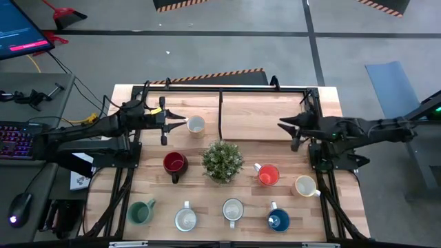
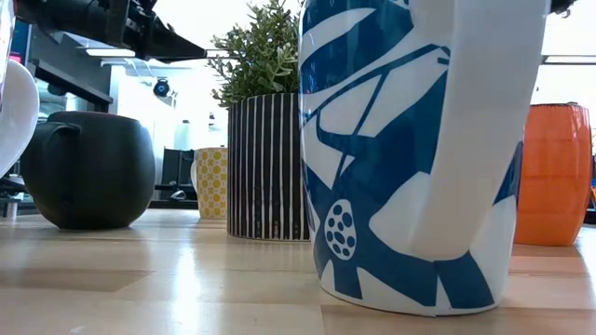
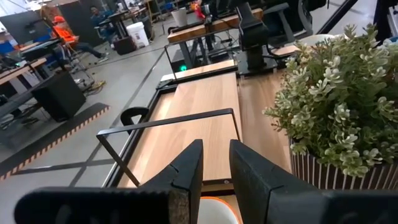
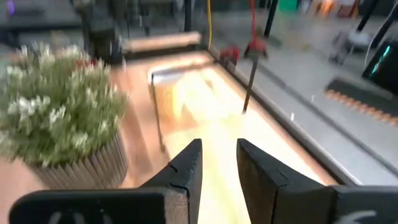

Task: Place coffee mugs
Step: Put the orange mug on the shelf

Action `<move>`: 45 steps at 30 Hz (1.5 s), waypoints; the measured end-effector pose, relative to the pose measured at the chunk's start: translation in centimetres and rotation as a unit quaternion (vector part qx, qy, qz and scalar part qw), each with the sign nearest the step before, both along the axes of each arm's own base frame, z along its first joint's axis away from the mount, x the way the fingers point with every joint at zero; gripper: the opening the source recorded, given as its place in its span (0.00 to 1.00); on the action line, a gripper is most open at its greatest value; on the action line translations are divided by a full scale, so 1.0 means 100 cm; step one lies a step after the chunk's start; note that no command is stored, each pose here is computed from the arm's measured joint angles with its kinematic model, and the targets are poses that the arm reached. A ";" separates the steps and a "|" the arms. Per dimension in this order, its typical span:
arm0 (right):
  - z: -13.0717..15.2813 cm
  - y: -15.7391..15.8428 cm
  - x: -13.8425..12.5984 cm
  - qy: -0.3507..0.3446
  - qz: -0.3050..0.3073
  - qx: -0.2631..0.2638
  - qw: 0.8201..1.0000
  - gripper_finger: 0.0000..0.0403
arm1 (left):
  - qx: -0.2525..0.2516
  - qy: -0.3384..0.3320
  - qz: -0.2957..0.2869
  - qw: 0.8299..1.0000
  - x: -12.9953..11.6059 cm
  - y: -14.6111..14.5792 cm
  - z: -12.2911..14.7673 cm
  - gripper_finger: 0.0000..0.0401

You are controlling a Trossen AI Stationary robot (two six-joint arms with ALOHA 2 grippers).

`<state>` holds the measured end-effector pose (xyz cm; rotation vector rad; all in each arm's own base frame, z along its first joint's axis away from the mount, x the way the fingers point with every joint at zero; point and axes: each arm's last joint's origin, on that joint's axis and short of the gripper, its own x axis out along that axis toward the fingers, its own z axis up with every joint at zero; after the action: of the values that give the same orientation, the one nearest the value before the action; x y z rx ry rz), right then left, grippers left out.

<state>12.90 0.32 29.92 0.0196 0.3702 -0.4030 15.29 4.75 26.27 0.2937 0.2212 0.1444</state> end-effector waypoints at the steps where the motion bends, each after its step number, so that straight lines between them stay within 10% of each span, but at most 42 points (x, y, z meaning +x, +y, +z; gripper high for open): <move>1: 0.004 0.001 0.004 0.023 0.004 0.006 1.000 0.20 | 0.000 0.000 0.000 1.000 0.000 0.000 0.000 0.17; 13: -0.016 0.015 0.054 0.233 0.065 0.113 0.964 0.20 | -0.008 0.022 0.001 1.000 -0.001 0.000 -0.004 0.17; 25: -0.043 0.032 0.081 0.291 0.099 0.236 0.922 0.20 | -0.043 0.014 0.010 0.999 -0.001 0.000 -0.004 0.17; 45: -0.066 0.072 0.094 0.328 0.128 0.204 0.914 0.20 | -0.051 0.032 0.010 0.998 -0.002 -0.001 -0.008 0.17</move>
<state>22.25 7.56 23.37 0.2455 1.1070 -0.0512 15.12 4.69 25.50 0.1949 0.2949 0.1432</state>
